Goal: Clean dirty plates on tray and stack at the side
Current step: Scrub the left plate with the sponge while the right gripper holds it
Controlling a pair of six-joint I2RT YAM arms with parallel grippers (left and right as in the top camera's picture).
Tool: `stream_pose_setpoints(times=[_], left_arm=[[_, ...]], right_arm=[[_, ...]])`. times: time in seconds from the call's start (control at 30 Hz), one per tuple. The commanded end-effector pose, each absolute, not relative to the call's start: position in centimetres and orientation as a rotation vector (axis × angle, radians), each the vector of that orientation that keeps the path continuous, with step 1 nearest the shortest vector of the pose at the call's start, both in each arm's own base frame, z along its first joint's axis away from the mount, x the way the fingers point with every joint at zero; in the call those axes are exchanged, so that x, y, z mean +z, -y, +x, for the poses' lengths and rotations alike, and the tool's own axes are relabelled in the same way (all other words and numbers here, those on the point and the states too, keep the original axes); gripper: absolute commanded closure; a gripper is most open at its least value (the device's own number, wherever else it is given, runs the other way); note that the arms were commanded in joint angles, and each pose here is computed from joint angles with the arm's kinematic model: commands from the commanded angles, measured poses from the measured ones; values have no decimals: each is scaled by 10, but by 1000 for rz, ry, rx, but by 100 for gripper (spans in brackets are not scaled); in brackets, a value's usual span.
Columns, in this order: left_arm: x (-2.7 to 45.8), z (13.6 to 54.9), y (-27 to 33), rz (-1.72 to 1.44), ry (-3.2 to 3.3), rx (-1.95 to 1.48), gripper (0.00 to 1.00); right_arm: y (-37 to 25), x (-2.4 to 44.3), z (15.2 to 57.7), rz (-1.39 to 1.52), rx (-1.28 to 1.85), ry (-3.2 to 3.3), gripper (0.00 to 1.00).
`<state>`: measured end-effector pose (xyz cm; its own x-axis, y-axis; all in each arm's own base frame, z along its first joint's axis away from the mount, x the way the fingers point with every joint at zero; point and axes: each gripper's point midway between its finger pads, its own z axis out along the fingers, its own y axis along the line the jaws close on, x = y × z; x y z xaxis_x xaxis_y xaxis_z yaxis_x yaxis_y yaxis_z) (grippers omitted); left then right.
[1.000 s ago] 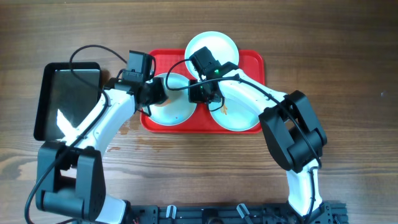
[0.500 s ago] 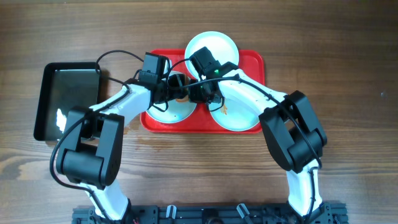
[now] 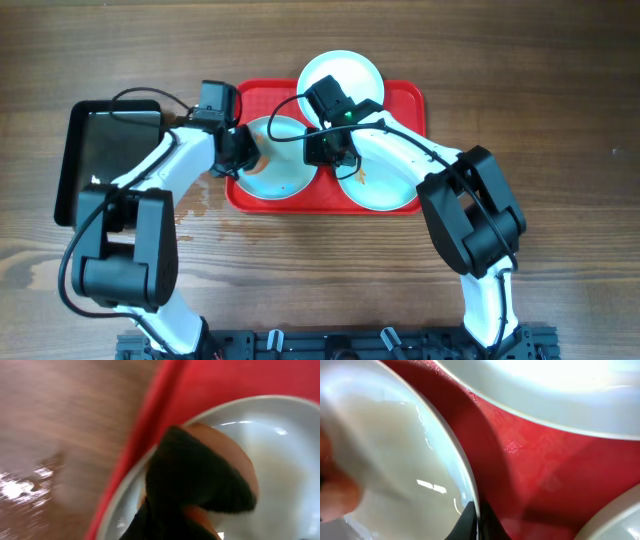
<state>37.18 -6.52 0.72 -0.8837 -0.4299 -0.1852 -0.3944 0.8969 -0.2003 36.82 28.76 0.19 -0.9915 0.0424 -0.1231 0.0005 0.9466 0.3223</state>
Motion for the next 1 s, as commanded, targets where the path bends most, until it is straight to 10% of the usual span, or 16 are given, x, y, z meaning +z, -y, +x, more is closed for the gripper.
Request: stream_pose_setpoints(times=[0.0,0.47,0.97], left_arm=[[0,341,36,-645,-2893,6,96],[20,362,153,-390,-2805,-430,96],[-13,316,35,-432,-2940,410,96]], right_arm=[[-281,-16,356,46,403,-3015,96],[-281,-15,357,47,405,-3015,96],[-282,-15,357,46,408,-3011,96]])
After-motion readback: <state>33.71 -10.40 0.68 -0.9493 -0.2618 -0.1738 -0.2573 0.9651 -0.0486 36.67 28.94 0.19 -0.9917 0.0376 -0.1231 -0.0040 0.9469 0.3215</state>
